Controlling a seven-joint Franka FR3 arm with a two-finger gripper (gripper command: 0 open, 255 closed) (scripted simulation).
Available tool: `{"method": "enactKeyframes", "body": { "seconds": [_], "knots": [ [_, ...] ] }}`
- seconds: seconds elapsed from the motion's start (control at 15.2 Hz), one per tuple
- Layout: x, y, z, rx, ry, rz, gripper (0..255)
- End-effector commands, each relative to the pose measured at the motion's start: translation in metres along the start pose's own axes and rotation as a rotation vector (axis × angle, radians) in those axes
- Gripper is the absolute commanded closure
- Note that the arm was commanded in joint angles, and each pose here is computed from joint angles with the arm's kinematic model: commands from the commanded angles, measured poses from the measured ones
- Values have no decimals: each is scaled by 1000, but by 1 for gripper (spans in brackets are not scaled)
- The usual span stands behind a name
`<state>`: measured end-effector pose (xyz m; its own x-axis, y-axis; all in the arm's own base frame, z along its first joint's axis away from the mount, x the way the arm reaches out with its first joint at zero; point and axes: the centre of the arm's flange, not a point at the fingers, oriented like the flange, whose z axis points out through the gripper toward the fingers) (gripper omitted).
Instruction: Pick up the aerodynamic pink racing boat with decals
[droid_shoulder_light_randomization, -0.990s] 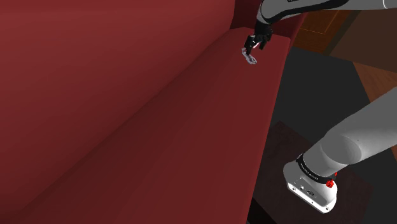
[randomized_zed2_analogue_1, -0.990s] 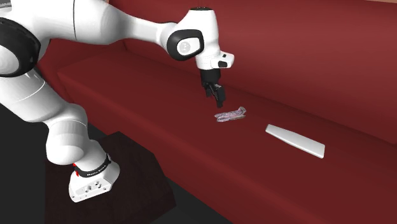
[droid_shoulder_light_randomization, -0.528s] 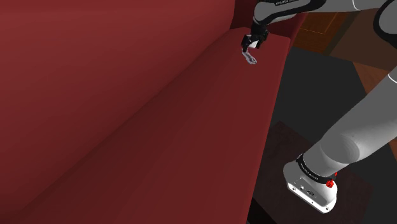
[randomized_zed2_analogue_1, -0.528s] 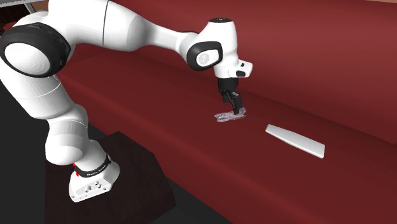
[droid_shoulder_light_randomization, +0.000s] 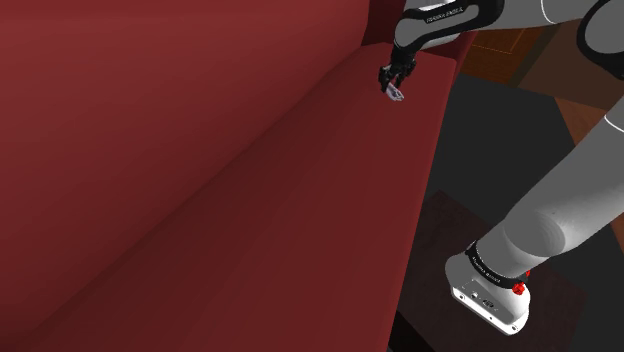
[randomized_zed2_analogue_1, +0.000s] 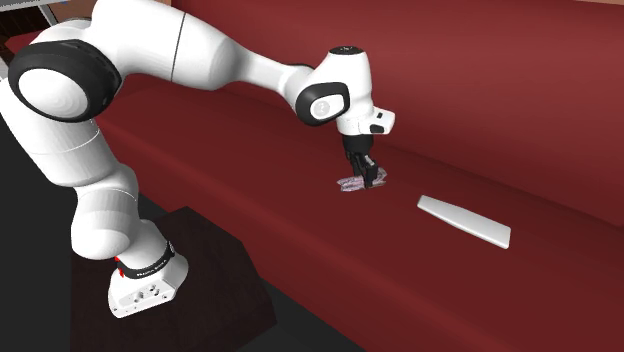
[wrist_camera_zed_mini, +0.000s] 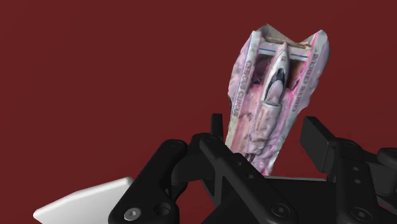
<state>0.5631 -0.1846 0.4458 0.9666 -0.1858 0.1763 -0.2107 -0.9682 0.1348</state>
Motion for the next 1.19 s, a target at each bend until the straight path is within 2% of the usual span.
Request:
{"method": "enactKeyframes", "body": {
  "seconds": [0.0,0.53,1.12],
  "knots": [
    [0,0,1,0,0,0,255],
    [0,0,1,0,0,0,255],
    [8,7,-46,0,0,0,255]
  ]
}}
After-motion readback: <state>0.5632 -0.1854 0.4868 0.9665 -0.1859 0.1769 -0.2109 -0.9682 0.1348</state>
